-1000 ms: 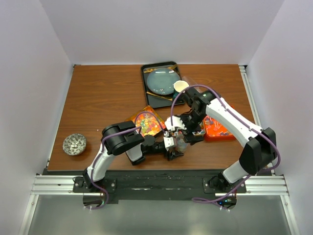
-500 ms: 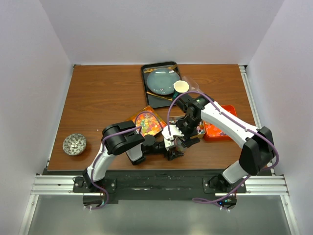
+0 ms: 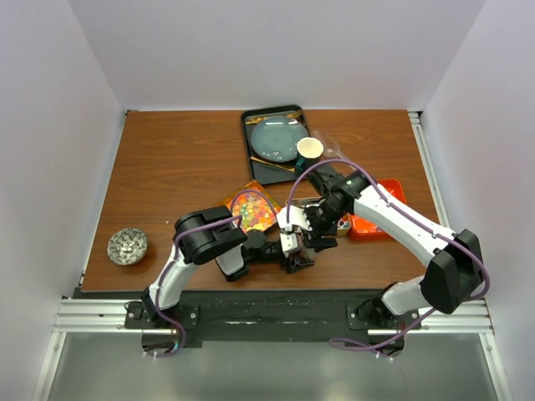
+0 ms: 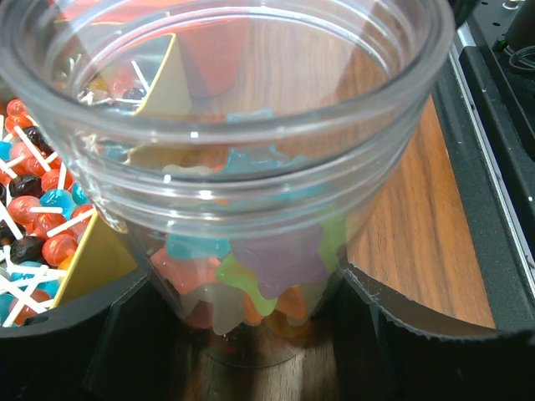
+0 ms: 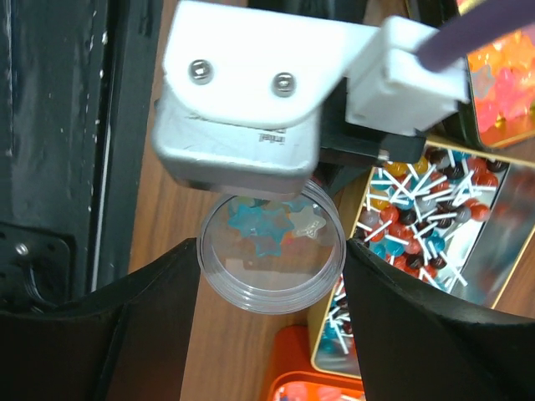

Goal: Pack the candies
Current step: Screw the bottle lid onto the packing bottle.

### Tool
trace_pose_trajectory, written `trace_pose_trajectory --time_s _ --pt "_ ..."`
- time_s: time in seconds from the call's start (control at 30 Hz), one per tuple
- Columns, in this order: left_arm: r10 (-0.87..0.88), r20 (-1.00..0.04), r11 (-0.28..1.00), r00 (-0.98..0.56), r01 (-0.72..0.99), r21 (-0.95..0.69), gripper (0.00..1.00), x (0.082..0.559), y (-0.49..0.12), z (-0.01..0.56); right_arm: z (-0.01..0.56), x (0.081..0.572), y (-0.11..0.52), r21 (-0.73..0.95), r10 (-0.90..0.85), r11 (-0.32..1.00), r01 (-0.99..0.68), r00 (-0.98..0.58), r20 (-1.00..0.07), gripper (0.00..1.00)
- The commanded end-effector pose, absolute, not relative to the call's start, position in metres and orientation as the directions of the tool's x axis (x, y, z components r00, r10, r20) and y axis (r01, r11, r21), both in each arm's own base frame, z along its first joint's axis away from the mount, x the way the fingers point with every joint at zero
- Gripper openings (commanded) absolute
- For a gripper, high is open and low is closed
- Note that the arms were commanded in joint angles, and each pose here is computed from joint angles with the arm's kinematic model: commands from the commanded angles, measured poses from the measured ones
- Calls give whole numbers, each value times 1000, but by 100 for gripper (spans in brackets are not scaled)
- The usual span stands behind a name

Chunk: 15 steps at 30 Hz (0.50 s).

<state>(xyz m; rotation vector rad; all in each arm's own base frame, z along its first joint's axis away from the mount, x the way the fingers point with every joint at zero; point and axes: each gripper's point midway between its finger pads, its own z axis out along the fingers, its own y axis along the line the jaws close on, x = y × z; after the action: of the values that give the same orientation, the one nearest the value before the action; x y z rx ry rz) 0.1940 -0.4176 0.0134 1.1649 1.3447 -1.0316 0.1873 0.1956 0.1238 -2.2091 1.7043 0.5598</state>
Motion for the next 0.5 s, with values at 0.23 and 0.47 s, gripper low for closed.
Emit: trace_pose_trajectory --time_s 0.23,0.47 --pt "289 -950 191 -120 979 -66 100 182 -384 -19 105 181 182 59 -910 -117 -991 83 -406 58" --pt "279 -955 136 -105 988 -69 100 169 -380 13 120 180 187 32 -889 -124 -992 97 -448 86"
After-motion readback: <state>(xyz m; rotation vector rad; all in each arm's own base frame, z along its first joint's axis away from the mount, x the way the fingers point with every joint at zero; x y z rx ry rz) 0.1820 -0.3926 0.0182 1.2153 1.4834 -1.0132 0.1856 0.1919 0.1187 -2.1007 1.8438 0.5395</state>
